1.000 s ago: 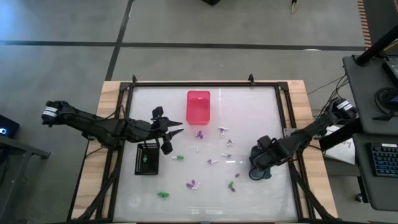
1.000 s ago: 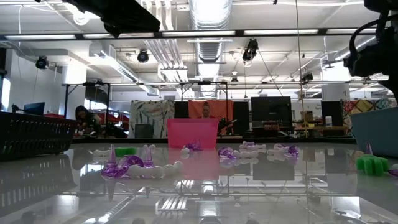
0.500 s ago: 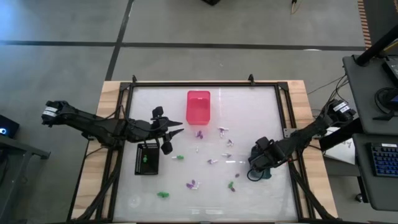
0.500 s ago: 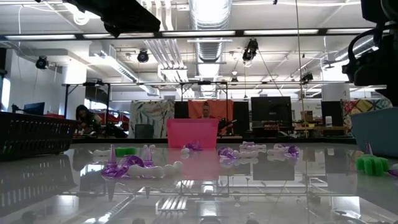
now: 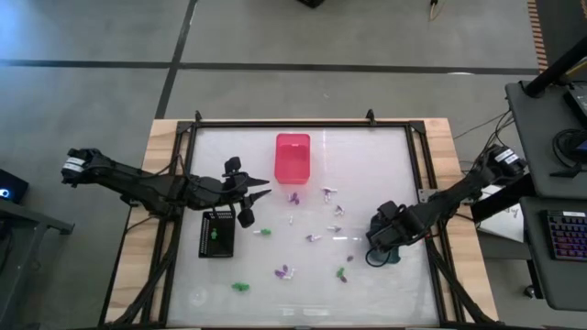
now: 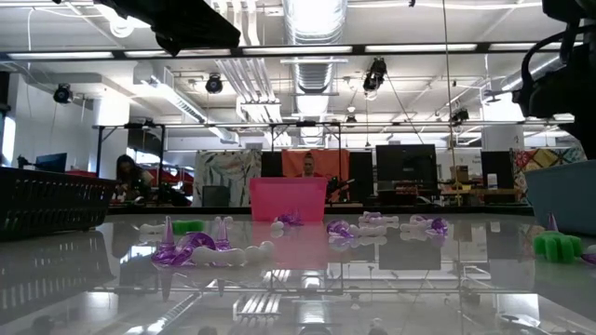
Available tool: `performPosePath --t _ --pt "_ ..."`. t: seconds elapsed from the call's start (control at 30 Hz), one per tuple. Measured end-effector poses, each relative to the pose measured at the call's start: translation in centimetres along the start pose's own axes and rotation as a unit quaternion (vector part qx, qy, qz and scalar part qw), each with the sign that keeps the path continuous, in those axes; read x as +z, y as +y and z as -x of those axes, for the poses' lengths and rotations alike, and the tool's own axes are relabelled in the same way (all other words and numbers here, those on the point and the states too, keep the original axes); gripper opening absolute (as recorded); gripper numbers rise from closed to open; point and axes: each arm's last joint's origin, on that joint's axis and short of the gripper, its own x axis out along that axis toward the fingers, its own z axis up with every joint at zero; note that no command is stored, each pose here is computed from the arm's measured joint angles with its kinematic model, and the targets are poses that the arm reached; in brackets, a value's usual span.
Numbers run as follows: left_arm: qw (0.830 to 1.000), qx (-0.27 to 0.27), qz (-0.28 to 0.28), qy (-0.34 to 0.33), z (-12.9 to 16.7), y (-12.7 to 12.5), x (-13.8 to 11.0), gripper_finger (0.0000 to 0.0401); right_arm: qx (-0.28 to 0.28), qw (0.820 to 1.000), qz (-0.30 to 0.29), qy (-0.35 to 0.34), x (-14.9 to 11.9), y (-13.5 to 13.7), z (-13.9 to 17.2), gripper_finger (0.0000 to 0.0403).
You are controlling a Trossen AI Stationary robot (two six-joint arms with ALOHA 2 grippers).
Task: Sort Halloween decoration
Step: Put the bone toy into the red bin
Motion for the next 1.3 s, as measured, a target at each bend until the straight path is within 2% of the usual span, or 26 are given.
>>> performPosePath --t 0.27,0.57,0.77,1.0,1.1,1.3 --pt "0.999 0.000 0.032 0.005 -0.3 -0.2 -0.2 0.0095 0.040 0.999 0.034 0.000 0.1 1.0 1.8 0.0111" --pt "0.991 0.002 0.117 0.057 -2.7 -1.5 -2.3 0.0095 0.110 0.984 0.106 -0.092 0.7 3.2 5.9 0.0097" --pt "0.974 0.017 0.207 0.091 -4.1 -2.2 -3.8 0.0095 0.140 0.959 0.182 -0.164 1.2 4.3 8.8 0.0093" --pt "0.948 0.037 0.288 0.132 -5.5 -2.9 -5.7 0.0095 0.143 0.934 0.244 -0.218 1.5 4.8 10.5 0.0093" --pt "0.938 0.039 0.310 0.153 -6.2 -3.3 -6.3 0.0095 0.137 0.929 0.259 -0.225 1.6 4.8 10.6 0.0093" --pt "0.923 0.063 0.315 0.213 -7.7 -4.3 -7.3 0.0095 0.123 0.926 0.275 -0.228 1.6 4.7 9.9 0.0093"
